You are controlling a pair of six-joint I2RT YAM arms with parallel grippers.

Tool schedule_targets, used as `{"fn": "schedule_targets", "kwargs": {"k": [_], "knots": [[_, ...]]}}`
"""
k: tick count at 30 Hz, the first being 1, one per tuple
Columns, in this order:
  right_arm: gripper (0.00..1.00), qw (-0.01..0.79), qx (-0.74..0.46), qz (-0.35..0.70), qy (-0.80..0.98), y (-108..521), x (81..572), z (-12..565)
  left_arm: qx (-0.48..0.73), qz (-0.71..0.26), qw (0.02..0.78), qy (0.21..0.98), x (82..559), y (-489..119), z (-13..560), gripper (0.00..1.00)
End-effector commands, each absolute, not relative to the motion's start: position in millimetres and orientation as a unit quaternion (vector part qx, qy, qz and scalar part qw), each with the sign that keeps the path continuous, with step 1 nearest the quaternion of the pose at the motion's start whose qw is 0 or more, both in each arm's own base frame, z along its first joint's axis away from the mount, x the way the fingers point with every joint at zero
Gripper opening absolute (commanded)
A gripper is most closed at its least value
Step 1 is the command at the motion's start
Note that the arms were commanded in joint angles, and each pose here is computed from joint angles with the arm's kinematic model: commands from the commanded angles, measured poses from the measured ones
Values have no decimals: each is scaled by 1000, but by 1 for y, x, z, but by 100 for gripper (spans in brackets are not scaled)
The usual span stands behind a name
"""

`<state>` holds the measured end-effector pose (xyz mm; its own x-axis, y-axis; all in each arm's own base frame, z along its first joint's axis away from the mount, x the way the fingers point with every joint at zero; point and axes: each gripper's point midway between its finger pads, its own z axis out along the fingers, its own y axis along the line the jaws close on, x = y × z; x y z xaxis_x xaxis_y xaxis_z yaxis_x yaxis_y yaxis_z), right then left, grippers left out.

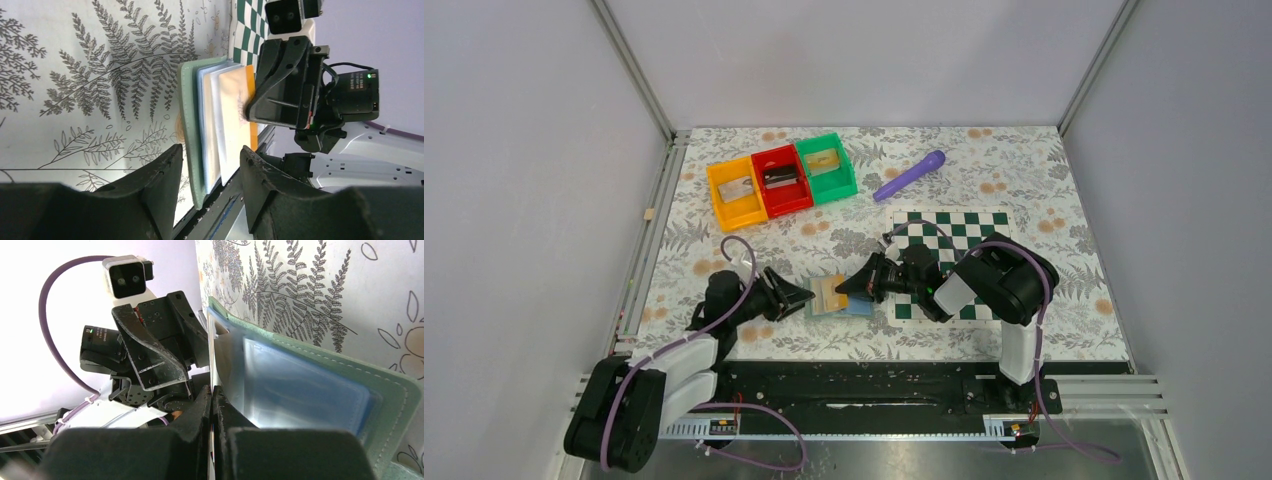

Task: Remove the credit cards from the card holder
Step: Remove the credit card from the card holder.

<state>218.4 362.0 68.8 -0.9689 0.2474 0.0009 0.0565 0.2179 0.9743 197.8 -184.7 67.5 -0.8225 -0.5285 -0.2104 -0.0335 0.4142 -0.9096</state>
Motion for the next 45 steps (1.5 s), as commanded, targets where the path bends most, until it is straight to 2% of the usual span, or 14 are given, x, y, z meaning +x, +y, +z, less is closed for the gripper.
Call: {"fn": "schedule_targets", "kwargs": {"k": [1, 10, 27, 34, 39, 45], "knots": [[0, 97, 84, 630, 766, 366, 221, 78, -156, -527, 277, 788, 204, -186, 85, 46], [0, 98, 80, 609, 783, 371, 220, 60, -176, -452, 308, 819, 208, -169, 84, 45], [0, 96, 77, 629, 768, 382, 218, 72, -158, -523, 276, 791, 204, -192, 82, 45], [0, 92, 76, 631, 767, 384, 218, 72, -152, -519, 282, 793, 206, -194, 82, 44], [0, 89, 77, 639, 760, 385, 217, 75, -148, -519, 278, 795, 206, -196, 81, 38], [0, 90, 78, 642, 757, 385, 217, 78, -149, -518, 273, 797, 205, -196, 79, 39]]}}
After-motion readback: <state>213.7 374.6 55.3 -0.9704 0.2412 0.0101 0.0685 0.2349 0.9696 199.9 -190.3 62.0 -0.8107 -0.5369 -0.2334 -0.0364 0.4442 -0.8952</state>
